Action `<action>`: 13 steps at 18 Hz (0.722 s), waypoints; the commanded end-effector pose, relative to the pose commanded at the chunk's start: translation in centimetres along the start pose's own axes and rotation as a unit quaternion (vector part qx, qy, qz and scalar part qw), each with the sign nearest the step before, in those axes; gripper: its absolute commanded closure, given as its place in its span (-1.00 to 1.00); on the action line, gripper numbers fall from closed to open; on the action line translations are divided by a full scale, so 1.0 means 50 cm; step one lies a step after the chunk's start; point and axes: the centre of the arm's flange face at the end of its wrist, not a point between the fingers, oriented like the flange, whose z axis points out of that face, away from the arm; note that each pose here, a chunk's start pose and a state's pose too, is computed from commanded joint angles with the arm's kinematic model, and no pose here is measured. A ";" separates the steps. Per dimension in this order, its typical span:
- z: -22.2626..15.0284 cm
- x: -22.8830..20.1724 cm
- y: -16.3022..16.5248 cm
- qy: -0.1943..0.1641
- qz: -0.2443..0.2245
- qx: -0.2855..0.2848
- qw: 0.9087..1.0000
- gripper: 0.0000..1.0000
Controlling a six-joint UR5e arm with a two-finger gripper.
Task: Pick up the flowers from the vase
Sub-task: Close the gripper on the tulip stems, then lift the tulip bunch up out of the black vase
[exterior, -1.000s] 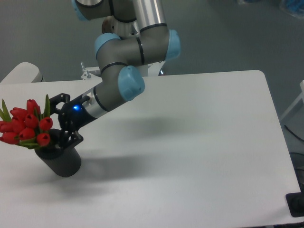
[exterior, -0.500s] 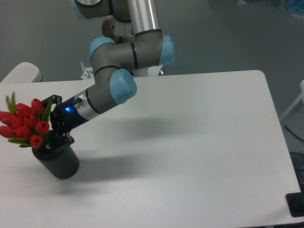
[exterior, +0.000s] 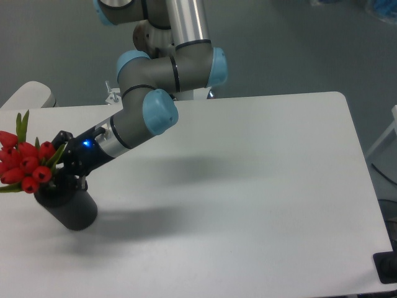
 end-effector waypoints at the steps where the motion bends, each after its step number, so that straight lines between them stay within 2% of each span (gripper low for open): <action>1: -0.009 -0.004 -0.008 -0.005 0.004 0.001 1.000 0.94; 5: -0.032 -0.010 -0.018 -0.015 -0.012 0.005 1.000 0.93; 13: -0.102 0.004 -0.070 -0.030 -0.046 0.049 0.997 0.85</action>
